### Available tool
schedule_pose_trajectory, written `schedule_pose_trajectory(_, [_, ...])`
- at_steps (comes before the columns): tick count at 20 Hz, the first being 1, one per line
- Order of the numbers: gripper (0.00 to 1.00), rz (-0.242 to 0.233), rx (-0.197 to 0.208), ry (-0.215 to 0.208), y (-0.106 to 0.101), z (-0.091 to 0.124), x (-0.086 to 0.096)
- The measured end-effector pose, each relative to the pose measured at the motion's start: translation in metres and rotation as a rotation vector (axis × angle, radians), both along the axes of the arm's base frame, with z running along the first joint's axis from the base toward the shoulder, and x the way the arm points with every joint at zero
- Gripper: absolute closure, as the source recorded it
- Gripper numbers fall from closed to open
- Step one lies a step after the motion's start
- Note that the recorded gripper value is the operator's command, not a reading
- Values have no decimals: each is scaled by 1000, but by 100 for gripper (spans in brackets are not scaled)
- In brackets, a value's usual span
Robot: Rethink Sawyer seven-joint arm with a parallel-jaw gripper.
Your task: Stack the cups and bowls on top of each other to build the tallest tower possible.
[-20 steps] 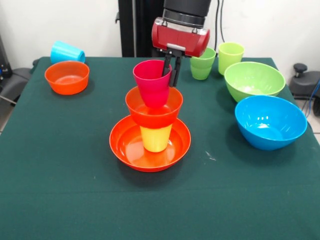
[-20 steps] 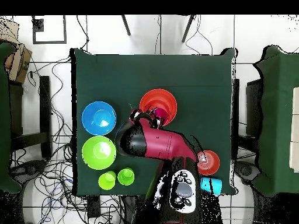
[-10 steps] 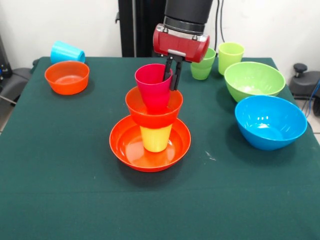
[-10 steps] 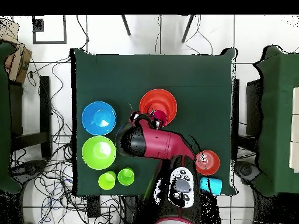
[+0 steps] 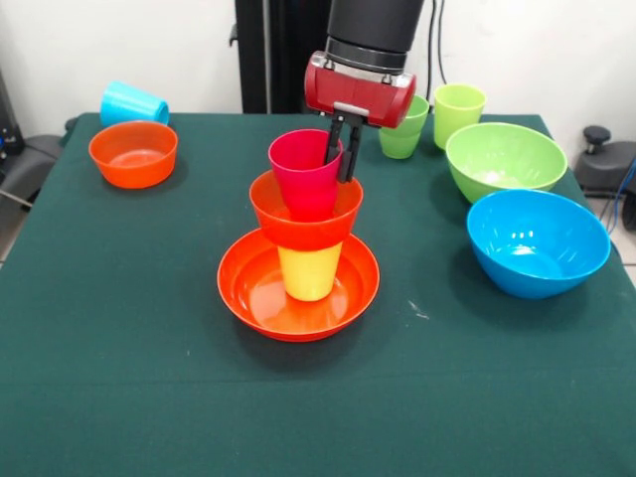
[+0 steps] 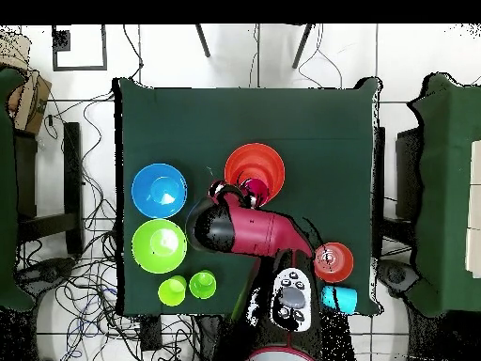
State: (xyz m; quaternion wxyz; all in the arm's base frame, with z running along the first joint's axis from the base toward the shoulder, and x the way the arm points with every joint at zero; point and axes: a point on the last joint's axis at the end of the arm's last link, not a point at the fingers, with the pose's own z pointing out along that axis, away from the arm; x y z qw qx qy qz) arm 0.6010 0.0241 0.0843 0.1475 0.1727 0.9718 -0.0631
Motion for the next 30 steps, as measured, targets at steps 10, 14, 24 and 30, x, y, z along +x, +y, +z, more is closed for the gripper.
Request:
schedule_pose_trajectory(10, [0, -1, 0, 0, -1, 0, 0])
schedule_pose_trajectory(14, [0, -2, 0, 0, -1, 0, 0])
schedule_pose_trajectory(24, [0, -6, 1, -5, -4, 2, 2])
schedule_pose_trajectory(30, [0, -6, 1, -12, -4, 6, 3])
